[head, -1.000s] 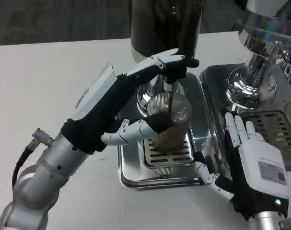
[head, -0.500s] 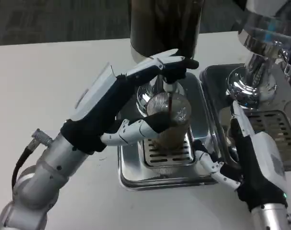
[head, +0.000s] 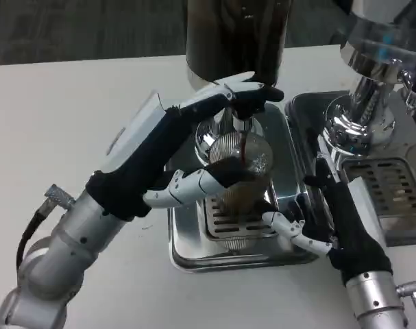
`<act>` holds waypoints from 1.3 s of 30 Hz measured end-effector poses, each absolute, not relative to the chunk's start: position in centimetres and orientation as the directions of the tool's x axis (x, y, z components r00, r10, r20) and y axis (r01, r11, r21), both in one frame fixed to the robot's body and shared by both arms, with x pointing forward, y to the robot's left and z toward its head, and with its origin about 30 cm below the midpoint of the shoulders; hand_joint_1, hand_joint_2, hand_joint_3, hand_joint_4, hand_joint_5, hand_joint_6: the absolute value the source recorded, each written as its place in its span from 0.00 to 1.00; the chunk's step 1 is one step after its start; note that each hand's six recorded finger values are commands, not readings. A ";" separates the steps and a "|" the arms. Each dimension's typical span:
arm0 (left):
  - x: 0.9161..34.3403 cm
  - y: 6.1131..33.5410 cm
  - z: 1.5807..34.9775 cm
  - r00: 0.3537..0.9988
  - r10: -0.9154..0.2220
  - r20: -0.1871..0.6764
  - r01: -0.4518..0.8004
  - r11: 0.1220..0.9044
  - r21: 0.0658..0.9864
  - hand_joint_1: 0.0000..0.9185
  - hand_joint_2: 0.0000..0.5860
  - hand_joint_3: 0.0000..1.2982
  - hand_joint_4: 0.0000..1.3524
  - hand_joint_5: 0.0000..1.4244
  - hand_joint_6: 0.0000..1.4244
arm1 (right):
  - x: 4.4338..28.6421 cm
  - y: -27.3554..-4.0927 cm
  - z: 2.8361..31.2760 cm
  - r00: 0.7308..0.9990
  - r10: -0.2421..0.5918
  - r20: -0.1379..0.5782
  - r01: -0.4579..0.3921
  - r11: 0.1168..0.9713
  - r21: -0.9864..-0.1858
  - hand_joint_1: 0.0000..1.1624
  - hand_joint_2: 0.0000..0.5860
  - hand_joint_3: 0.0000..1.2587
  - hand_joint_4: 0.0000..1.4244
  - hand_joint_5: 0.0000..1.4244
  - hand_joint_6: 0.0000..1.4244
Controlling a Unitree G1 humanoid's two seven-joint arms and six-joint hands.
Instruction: Grasp the cup under the faucet to collect the drink, then remove the cup.
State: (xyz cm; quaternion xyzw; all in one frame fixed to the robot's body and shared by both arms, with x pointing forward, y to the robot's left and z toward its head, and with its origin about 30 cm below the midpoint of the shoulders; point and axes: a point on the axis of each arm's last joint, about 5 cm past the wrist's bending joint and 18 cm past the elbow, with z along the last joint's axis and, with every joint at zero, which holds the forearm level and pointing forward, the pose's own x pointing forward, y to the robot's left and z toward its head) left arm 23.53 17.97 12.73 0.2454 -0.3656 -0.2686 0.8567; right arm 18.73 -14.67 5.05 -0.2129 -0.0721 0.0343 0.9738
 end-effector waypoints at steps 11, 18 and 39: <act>23.5 18.0 12.8 0.591 -0.635 0.498 0.280 0.740 0.612 0.00 0.29 0.27 0.15 0.29 0.26 | 20.1 -14.2 4.8 0.985 0.139 0.101 -0.091 0.922 -0.377 0.64 0.28 0.00 0.00 0.00 0.11; 23.5 18.0 12.8 0.591 -0.634 0.498 0.279 0.740 0.612 0.00 0.30 0.28 0.15 0.29 0.26 | 20.6 -14.1 4.7 0.983 0.161 0.087 -0.118 0.922 -0.368 0.64 0.28 0.00 0.00 0.00 0.11; 23.3 18.1 12.7 0.602 -0.628 0.493 0.277 0.744 0.608 0.00 0.32 0.25 0.10 0.25 0.22 | 21.2 -12.9 4.6 0.974 0.208 0.088 -0.172 0.935 -0.311 0.62 0.29 0.00 0.00 0.00 0.12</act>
